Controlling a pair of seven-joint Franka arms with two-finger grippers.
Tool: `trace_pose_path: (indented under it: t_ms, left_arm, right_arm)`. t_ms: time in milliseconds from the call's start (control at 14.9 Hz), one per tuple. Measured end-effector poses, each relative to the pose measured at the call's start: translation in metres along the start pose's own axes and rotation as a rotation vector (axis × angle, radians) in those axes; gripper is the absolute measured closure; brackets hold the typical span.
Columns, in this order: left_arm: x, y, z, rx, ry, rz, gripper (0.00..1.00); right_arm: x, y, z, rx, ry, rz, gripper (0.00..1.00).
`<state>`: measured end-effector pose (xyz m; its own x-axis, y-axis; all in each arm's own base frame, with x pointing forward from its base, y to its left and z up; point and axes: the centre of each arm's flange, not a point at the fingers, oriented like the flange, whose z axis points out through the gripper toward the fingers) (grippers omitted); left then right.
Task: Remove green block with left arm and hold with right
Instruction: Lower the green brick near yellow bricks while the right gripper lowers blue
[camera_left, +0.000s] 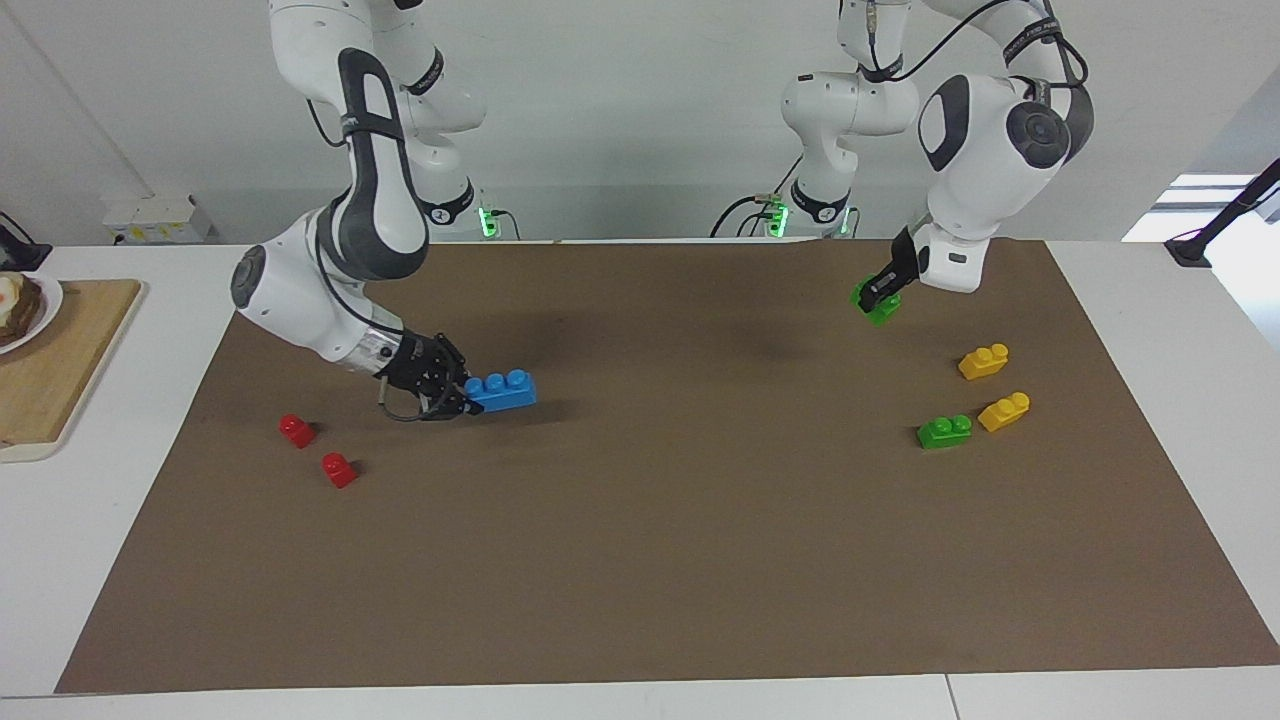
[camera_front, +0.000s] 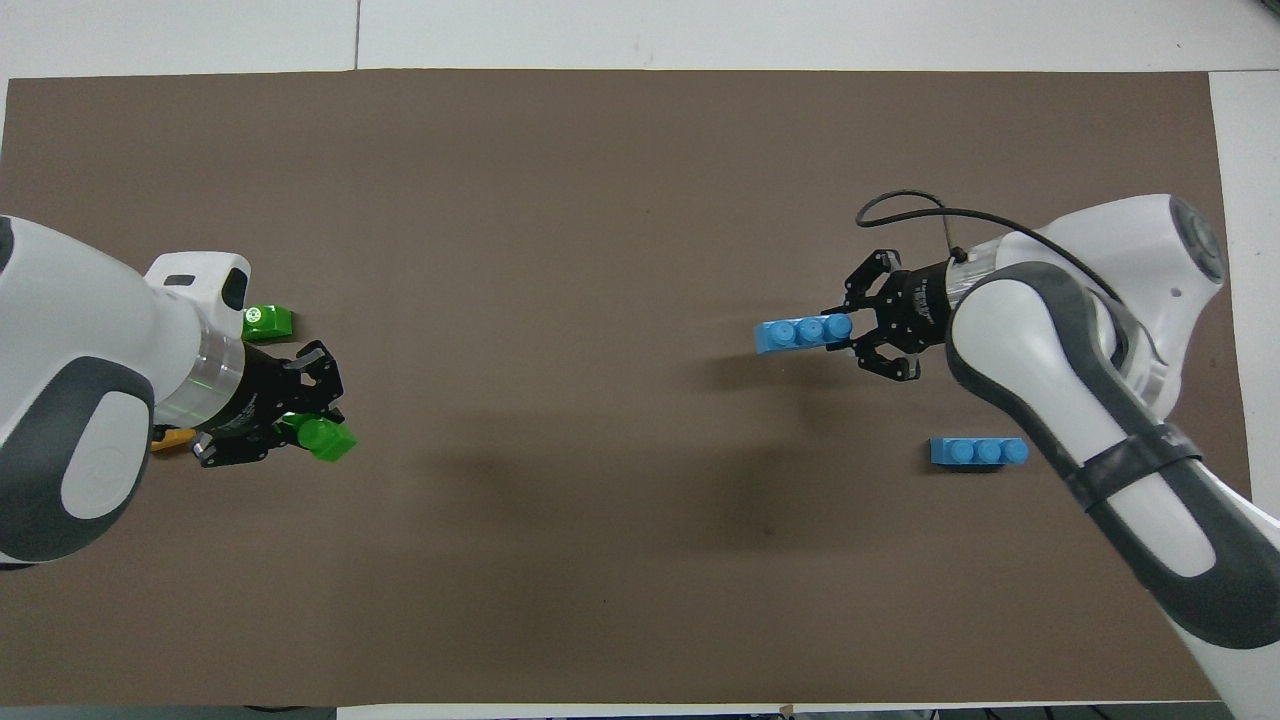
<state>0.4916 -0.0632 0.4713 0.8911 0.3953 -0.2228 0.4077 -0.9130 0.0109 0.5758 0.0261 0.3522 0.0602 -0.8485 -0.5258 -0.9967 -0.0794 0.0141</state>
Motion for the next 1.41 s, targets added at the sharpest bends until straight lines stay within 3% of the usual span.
trace_pose_path:
  t_ms: [201,402,535,1406]
  left_arm:
    - [0.015,-0.027,0.004,-0.014,0.006,0.229,0.66]
    - [0.035,-0.055,0.032,-0.024,0.038,0.314,0.66]
    - [0.043,-0.066,0.057,0.008,0.045,0.367,0.66]
    - [0.063,-0.073,0.140,0.066,0.095,0.408,0.66]
  right_arm:
    - [0.032,0.006,-0.015,-0.004,0.023,0.025,0.65]
    - [0.053,0.013,-0.019,-0.012,0.046,0.022,0.65]
    - [0.070,0.019,-0.018,-0.008,0.050,-0.003,0.65]
    - [0.132,0.028,0.003,0.002,0.068,-0.048,0.65]
